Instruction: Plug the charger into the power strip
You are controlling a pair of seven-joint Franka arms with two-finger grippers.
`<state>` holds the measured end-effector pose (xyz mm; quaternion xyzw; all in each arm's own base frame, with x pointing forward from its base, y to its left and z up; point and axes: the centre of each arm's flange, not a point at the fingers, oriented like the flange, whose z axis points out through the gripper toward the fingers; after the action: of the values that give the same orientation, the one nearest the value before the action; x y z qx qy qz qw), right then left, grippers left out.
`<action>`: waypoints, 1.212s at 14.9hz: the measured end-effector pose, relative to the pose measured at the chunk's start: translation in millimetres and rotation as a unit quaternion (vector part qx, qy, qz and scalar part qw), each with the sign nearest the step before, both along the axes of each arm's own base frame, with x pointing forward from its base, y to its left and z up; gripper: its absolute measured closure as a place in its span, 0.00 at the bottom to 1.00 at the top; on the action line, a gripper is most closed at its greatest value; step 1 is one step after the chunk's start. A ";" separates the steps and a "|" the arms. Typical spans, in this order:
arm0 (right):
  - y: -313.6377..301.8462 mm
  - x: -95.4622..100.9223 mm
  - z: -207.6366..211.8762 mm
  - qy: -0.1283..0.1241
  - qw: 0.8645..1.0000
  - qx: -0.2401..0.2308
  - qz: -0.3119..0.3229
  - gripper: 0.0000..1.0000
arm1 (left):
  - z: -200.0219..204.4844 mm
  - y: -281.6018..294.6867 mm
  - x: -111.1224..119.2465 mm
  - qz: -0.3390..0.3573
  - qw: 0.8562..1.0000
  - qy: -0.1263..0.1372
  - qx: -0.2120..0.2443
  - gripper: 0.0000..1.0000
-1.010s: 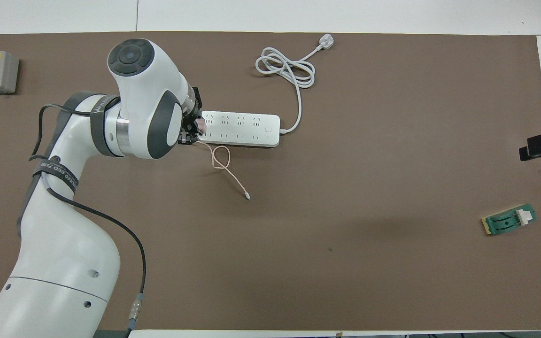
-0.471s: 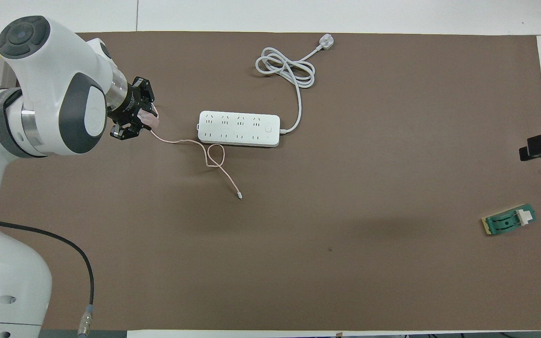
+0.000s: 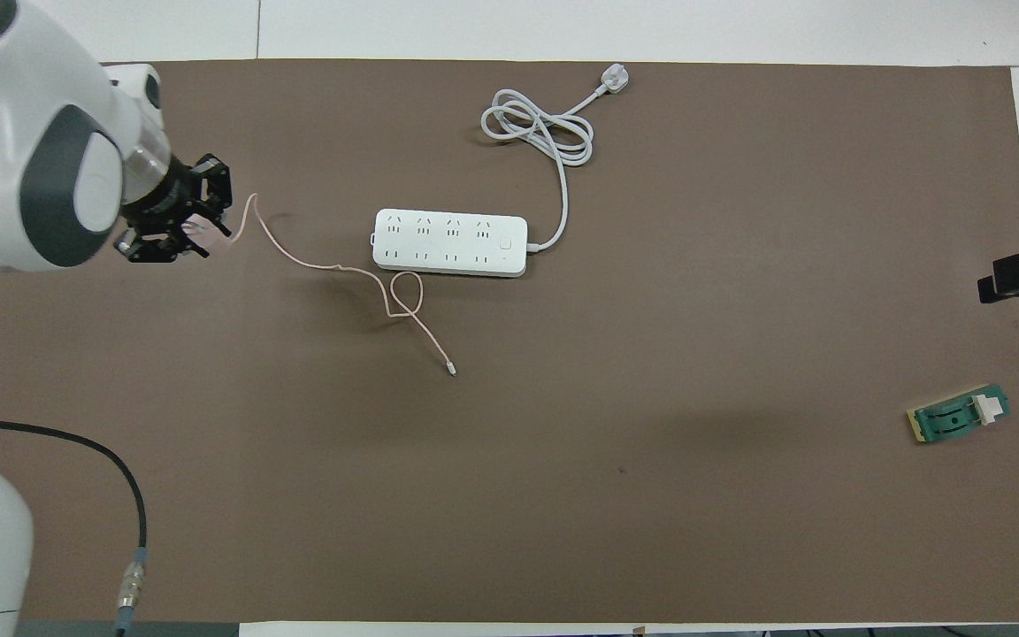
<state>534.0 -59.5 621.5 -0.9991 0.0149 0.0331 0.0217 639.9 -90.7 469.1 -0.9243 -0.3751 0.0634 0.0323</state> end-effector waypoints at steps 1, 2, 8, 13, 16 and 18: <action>0.0 0.0 0.0 0.000 1.000 0.000 0.000 0.00 | 12.4 32.7 0.3 -0.032 0.999 0.002 -0.004 0.68; 0.0 0.0 0.0 0.000 1.000 0.000 0.000 0.00 | 23.2 65.1 -0.6 -0.068 0.998 0.001 -0.010 0.68; 0.0 0.0 0.0 0.000 1.000 0.000 0.000 0.00 | 33.0 121.5 -1.1 -0.158 0.983 -0.027 -0.085 0.68; 0.0 0.0 0.0 0.000 1.000 0.000 0.000 0.00 | 33.1 44.6 2.1 0.005 0.994 -0.019 -0.110 0.68; 0.0 0.0 0.0 0.000 1.000 0.000 0.000 0.00 | 36.2 11.2 0.4 0.101 0.990 -0.010 -0.095 0.68; 0.0 0.0 0.0 0.000 1.000 0.000 0.000 0.00 | 39.8 -1.6 3.5 0.169 0.981 -0.023 -0.088 0.68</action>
<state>534.0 -59.5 621.5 -0.9991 0.0149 0.0331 0.0217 643.4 -92.3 508.9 -0.8480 -0.5195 0.0797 -0.0687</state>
